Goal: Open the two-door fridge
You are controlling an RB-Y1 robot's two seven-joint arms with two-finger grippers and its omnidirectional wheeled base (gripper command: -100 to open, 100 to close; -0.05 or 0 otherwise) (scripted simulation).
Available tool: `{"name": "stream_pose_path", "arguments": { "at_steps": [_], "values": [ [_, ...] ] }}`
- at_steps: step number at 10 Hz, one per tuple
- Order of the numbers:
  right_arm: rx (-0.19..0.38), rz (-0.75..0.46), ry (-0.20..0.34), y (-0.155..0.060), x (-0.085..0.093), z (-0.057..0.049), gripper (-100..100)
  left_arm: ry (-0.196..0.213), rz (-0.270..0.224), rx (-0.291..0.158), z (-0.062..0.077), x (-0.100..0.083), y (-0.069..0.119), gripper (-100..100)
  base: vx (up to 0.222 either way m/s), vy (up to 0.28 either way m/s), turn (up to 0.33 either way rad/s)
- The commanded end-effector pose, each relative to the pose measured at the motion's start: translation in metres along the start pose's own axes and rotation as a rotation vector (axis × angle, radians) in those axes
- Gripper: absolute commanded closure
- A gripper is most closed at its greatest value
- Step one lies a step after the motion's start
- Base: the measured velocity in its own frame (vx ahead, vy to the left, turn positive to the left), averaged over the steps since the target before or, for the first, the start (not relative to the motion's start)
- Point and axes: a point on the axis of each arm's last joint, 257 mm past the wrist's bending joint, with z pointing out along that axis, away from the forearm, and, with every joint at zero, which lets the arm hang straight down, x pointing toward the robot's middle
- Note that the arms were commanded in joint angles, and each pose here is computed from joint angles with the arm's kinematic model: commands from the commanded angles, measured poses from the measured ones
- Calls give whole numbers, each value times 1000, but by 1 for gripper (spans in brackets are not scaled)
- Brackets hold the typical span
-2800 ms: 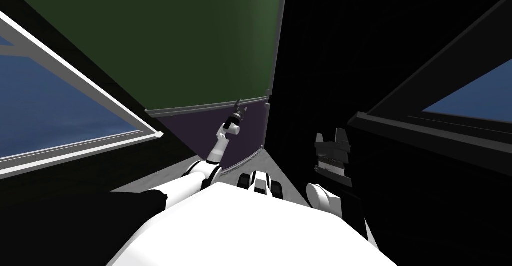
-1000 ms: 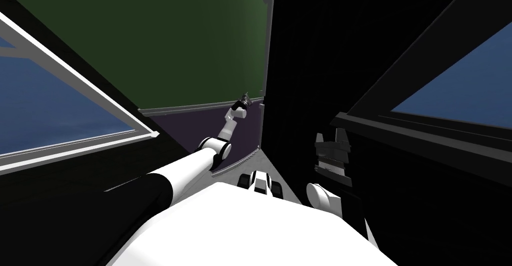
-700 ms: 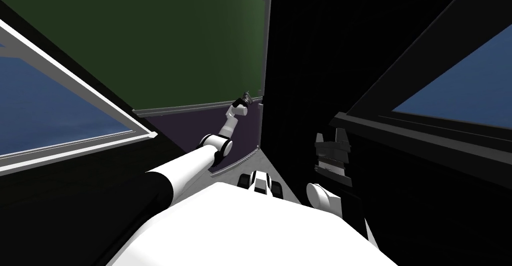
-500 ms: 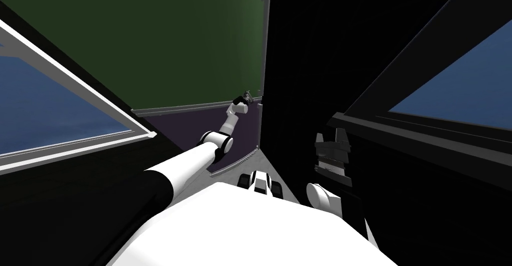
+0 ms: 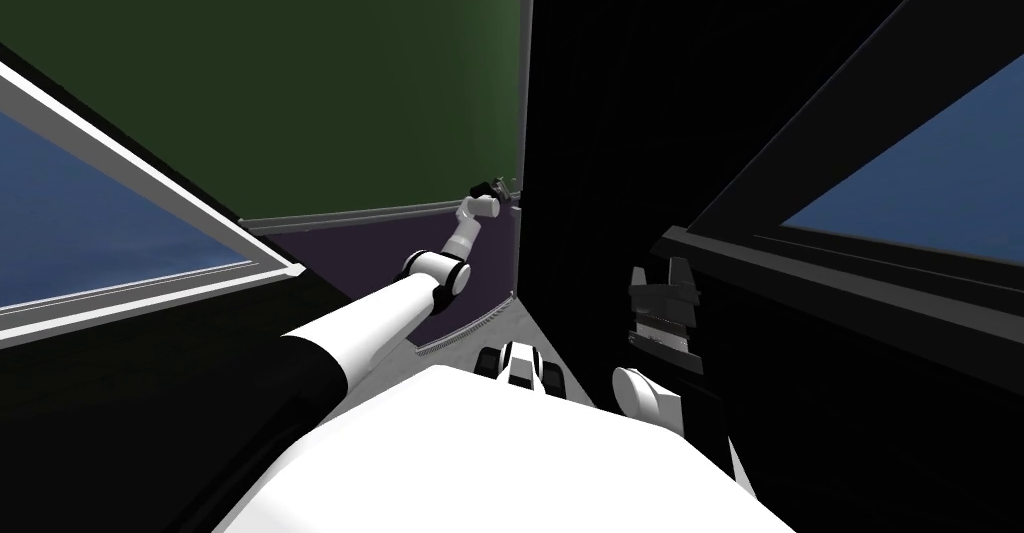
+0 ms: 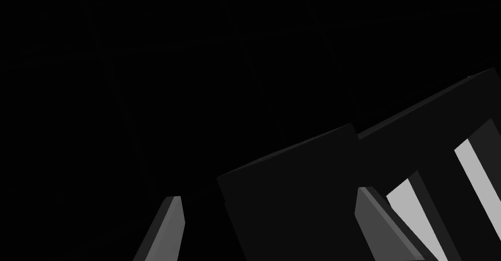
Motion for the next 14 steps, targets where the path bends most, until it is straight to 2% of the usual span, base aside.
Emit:
{"name": "stream_pose_path", "arguments": {
  "at_steps": [1,4,6,7,8,12,13,14],
  "values": [
    [2,0,2,-1,1,-1,0,-19,-9,-39,7,8,1,-100,7,-33,8],
    [8,-1,12,-3,5,-3,0,-35,-13,-72,13,14,1,-100,8,-41,5],
    [11,-2,19,-4,8,-4,0,-33,-31,-61,11,12,-4,-100,25,28,8],
    [13,-3,21,-5,9,-4,0,-33,-21,-63,11,12,-2,-100,27,37,-22],
    [10,-3,21,-4,9,-5,0,-33,-23,-62,11,12,-2,100,-21,13,-14],
    [4,-3,22,-2,9,-4,0,56,-36,-116,10,72,32,100,-229,118,-122],
    [4,-3,22,-2,9,-4,0,56,-36,-116,10,72,32,100,-188,106,-40],
    [5,-3,22,-2,9,-4,0,79,-40,-129,9,87,40,100,-199,94,-85]
  ]
}}
